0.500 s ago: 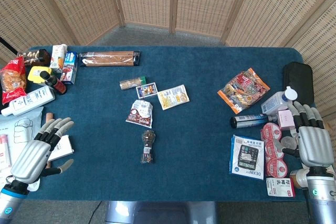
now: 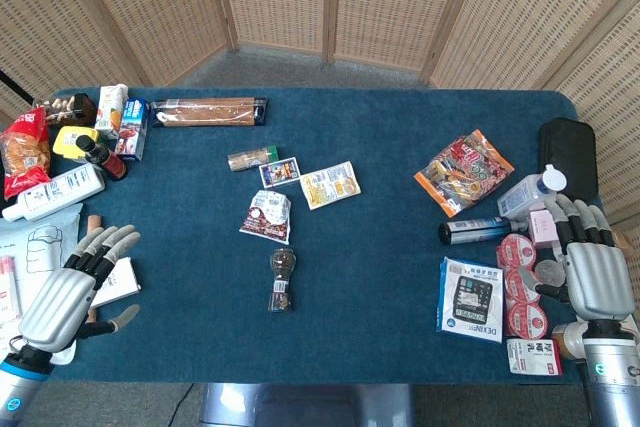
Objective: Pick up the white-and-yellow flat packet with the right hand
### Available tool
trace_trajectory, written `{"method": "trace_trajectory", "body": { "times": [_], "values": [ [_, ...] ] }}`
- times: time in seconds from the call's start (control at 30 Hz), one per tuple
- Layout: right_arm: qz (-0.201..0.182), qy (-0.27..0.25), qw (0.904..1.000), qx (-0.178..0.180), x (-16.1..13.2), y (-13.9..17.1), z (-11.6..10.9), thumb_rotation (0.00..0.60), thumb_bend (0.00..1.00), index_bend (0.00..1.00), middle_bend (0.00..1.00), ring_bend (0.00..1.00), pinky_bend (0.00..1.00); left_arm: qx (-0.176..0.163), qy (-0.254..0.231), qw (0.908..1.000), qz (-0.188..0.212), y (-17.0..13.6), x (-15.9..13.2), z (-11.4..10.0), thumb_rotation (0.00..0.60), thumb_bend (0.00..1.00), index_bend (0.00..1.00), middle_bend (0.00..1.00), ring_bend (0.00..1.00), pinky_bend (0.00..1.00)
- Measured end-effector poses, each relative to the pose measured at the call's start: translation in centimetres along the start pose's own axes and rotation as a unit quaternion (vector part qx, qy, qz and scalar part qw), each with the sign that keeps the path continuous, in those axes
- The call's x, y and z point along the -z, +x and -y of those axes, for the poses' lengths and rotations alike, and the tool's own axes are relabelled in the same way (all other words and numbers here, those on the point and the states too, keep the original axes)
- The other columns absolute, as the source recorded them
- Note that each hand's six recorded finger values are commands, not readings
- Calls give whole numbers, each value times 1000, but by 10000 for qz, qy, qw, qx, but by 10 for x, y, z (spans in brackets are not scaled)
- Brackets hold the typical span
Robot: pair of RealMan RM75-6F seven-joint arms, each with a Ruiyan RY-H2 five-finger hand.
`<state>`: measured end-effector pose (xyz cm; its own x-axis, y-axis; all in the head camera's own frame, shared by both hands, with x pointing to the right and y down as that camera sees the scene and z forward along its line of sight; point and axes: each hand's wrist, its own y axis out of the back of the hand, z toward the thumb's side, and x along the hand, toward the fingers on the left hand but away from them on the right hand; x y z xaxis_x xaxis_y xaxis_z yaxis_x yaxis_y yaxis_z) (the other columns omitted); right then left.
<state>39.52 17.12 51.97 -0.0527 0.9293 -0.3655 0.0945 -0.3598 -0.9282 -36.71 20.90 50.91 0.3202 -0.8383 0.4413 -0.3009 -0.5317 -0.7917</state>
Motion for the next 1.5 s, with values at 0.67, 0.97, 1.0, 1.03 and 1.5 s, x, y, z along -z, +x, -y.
{"method": "trace_trajectory", "body": {
  "times": [0.67,0.97,1.0,1.03,1.5],
  "values": [
    [-1657,-49,9851,-466,-103,-56,30,500,233,0,0,0,0,102,10,9999,13,6,2,4,600,303,0,0,0,0],
    [-2482,77,9645,-901,-171,-105,56,495,235,0,0,0,0,136,24,9999,-45,8,5,5,600,303,0,0,0,0],
    [-2538,100,9624,-964,-178,-112,60,494,236,0,0,0,0,143,29,9999,-46,9,5,5,600,303,0,0,0,0],
    [-2572,119,9610,-1012,-182,-116,64,495,237,0,0,0,0,149,35,9999,-50,9,5,5,600,303,0,0,0,0],
    [-2777,371,9474,-1550,-243,-179,107,499,245,0,0,0,0,224,63,9996,-154,16,11,7,600,302,0,0,0,0]
  ]
}}
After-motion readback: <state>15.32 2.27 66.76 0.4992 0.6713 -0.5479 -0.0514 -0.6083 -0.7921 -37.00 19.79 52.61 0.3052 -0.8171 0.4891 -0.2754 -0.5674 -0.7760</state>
